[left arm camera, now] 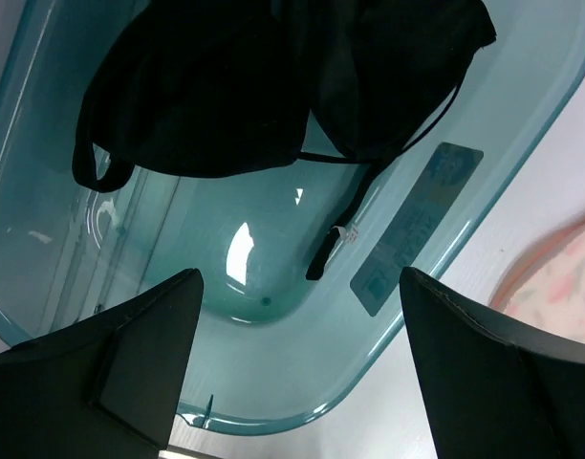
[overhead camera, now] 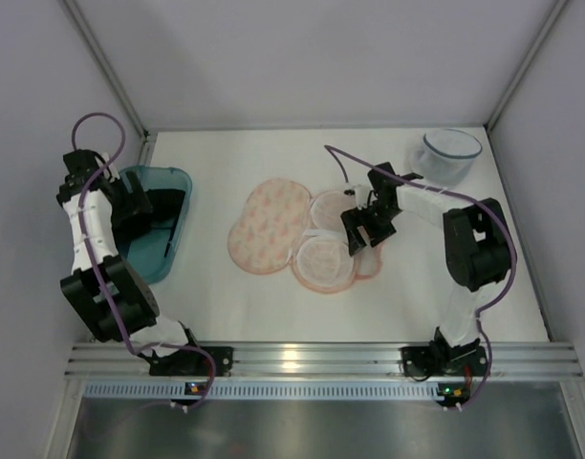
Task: Place the bra in the laundry bag and zip it closed
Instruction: Pick up the bra from the bin.
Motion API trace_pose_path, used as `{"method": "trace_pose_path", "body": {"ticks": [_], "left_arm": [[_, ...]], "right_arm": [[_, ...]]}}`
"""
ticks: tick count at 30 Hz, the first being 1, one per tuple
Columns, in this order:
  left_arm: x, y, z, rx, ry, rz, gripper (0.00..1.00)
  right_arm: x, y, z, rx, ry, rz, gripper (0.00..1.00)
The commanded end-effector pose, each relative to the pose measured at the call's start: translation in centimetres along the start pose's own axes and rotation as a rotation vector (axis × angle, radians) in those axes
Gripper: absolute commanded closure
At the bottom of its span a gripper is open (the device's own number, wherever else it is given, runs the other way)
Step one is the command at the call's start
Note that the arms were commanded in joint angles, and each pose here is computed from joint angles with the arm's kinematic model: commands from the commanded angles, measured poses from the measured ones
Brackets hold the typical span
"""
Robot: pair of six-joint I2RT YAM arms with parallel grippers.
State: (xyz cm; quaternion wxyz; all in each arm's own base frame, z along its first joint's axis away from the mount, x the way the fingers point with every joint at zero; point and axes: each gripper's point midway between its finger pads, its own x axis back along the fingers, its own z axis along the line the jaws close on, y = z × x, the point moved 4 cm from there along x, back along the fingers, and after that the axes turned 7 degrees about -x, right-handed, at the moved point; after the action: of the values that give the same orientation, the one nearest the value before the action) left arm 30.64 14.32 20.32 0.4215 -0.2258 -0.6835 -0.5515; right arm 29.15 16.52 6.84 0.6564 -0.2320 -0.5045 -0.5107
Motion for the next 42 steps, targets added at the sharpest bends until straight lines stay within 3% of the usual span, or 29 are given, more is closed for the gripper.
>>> {"method": "trace_pose_path", "body": {"ticks": [1, 9, 19, 24, 32, 42], "left_arm": [[-1.0, 1.7, 0.6, 0.003, 0.029, -0.088, 0.11], [-7.0, 2.6, 0.7, 0.119, 0.009, -0.092, 0.15], [-13.6, 4.2, -2.1, 0.185, -0.253, -0.116, 0.27], [-13.7, 4.4, -2.5, 0.214, -0.271, -0.126, 0.34], [-9.8, 4.5, -2.9, 0.214, -0.262, -0.241, 0.32], [-14.2, 2.8, -2.8, 0.309, -0.262, -0.125, 0.33]], "right_arm": [[2.3, -0.6, -3.5, -0.039, -0.114, 0.033, 0.14], [7.2, 0.7, -3.6, -0.012, -0.134, -0.065, 0.1], [12.0, 0.6, -1.4, 0.031, -0.109, -0.152, 0.01], [12.5, 0.5, -1.2, 0.033, -0.111, -0.157, 0.01], [12.8, 0.4, -1.1, 0.043, -0.114, -0.161, 0.0], [12.9, 0.6, -1.2, 0.06, -0.112, -0.153, 0.01]]}}
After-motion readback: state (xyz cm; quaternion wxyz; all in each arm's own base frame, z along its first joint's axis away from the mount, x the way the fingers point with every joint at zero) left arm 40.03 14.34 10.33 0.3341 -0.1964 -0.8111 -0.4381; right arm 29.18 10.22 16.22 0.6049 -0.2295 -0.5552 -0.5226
